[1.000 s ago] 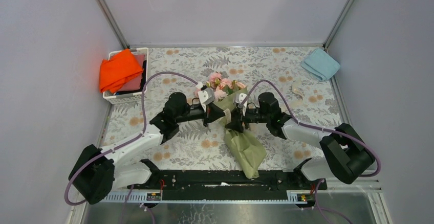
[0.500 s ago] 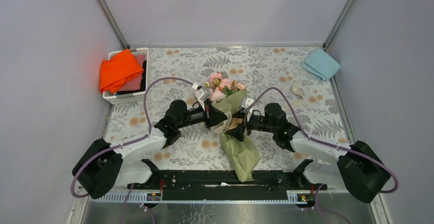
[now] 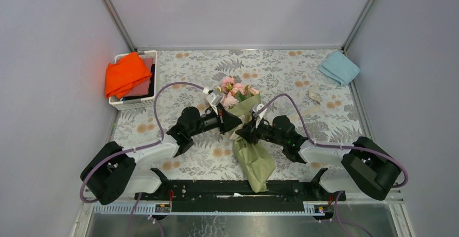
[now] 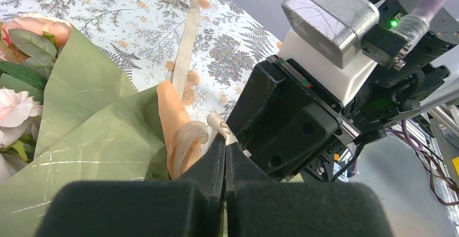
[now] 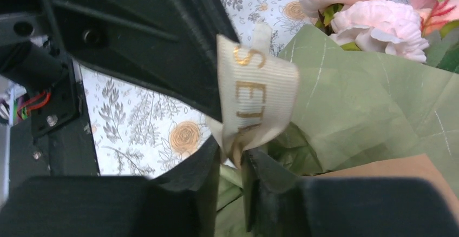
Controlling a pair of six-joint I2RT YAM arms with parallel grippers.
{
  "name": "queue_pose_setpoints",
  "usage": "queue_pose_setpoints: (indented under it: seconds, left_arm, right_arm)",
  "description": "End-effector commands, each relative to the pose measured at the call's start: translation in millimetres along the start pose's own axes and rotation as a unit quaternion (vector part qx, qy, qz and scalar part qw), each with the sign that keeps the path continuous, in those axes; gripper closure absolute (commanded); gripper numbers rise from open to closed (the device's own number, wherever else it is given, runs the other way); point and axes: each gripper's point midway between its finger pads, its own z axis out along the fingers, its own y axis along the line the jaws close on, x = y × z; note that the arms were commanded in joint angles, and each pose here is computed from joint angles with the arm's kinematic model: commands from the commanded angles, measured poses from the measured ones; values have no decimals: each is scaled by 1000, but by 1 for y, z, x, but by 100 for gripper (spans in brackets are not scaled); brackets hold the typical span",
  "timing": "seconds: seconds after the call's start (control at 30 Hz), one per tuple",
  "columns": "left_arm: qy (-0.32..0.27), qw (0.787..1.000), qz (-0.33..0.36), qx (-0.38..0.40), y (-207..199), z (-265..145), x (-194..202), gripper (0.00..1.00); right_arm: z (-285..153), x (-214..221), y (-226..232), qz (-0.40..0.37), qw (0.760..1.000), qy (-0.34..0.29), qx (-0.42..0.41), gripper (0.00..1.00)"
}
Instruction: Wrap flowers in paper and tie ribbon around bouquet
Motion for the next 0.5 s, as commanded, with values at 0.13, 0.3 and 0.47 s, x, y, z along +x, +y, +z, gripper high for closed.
queue_pose_setpoints:
  seconds: [0.13,0.3,0.47]
  left_arm:
    - [-8,999,33,15,-7,-5,-5,100]
    - [64,961,242,119,-12,-26,-3,25]
    - [163,849,456,209,11,-52,15,22]
  right_arm:
    - [4,-14,0,-74,997,-26,-10,100]
    - [0,4,11,-143,987,20,-65,100]
    - [-3,13,20,-203,971,48,-113,100]
